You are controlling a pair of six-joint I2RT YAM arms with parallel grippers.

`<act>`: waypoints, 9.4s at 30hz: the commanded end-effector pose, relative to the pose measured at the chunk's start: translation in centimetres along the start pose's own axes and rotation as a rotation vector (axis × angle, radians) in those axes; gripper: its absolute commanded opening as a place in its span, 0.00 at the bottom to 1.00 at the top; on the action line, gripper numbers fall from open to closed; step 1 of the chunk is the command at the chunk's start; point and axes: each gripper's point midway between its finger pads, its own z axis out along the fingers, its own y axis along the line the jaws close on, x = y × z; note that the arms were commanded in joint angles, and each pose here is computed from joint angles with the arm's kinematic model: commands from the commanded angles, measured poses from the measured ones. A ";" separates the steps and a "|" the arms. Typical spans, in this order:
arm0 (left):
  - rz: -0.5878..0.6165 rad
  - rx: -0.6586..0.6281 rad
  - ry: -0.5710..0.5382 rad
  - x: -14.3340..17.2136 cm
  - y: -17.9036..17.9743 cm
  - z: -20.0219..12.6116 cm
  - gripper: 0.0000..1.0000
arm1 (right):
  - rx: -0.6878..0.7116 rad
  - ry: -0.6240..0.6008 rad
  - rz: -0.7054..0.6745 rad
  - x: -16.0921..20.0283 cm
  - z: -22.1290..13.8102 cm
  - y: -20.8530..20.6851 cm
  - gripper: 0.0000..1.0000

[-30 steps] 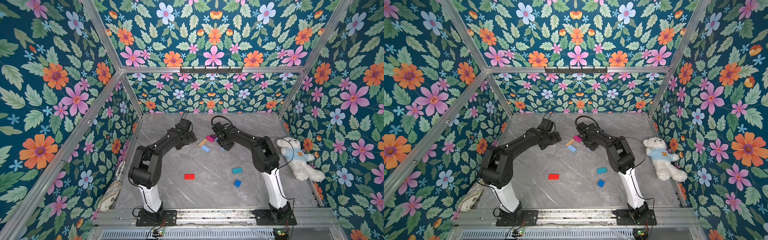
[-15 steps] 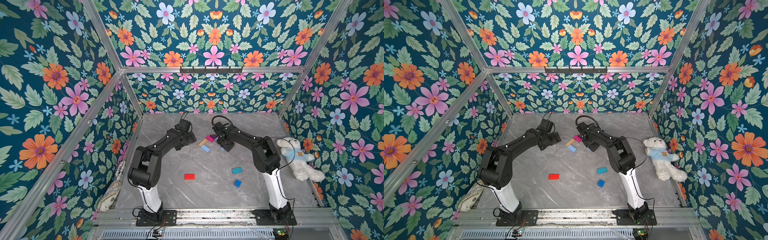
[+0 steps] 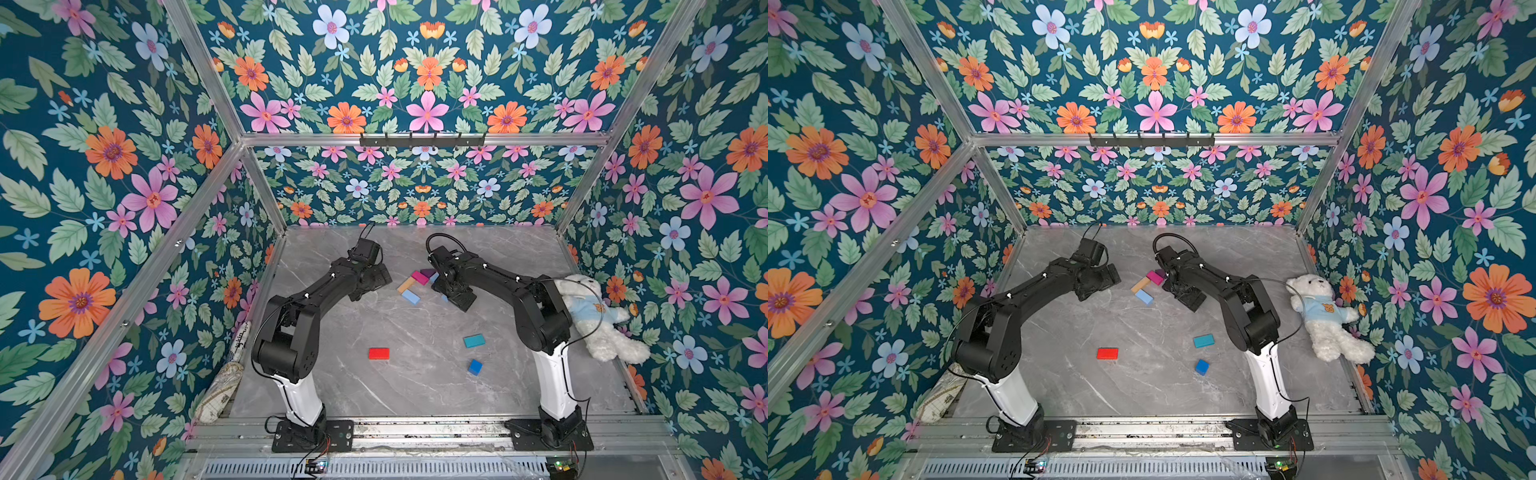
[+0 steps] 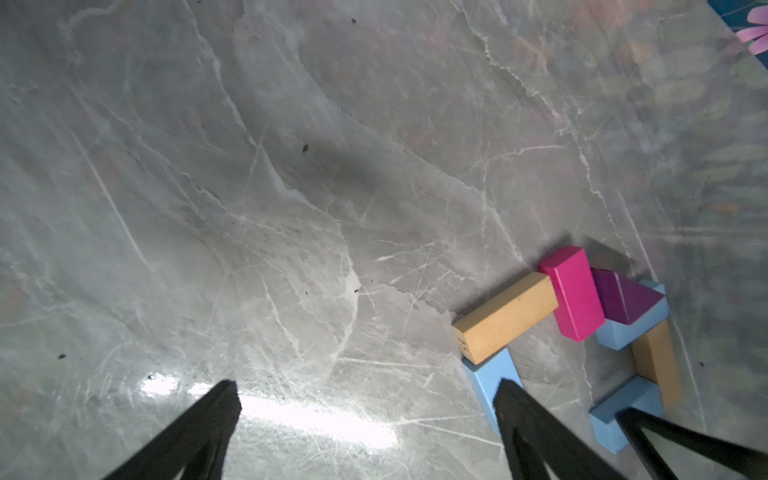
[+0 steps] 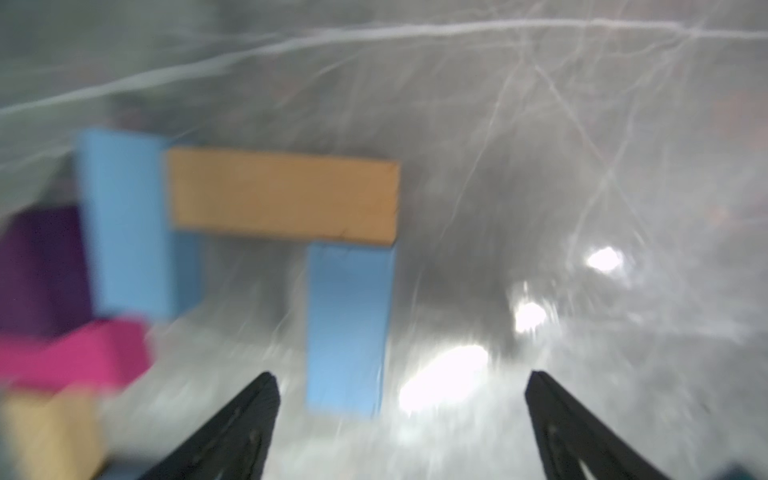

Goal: Assemble a heart with building blocks
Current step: Pick up the building block from the center of the board, then assemble the building block at the center of the board.

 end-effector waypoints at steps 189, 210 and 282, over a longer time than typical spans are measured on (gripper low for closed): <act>-0.379 -0.217 0.375 17.0 -12.0 4.6 0.33 | -0.133 -0.174 -0.869 -6.7 -2.6 -7.5 0.00; -0.385 -0.204 0.389 17.0 -12.3 5.2 0.36 | -0.132 -0.163 -0.876 -6.5 -2.4 -7.6 0.00; -0.176 -0.069 -0.020 0.0 -4.4 -3.4 0.96 | -0.075 0.077 -0.086 5.0 -0.7 -3.1 0.00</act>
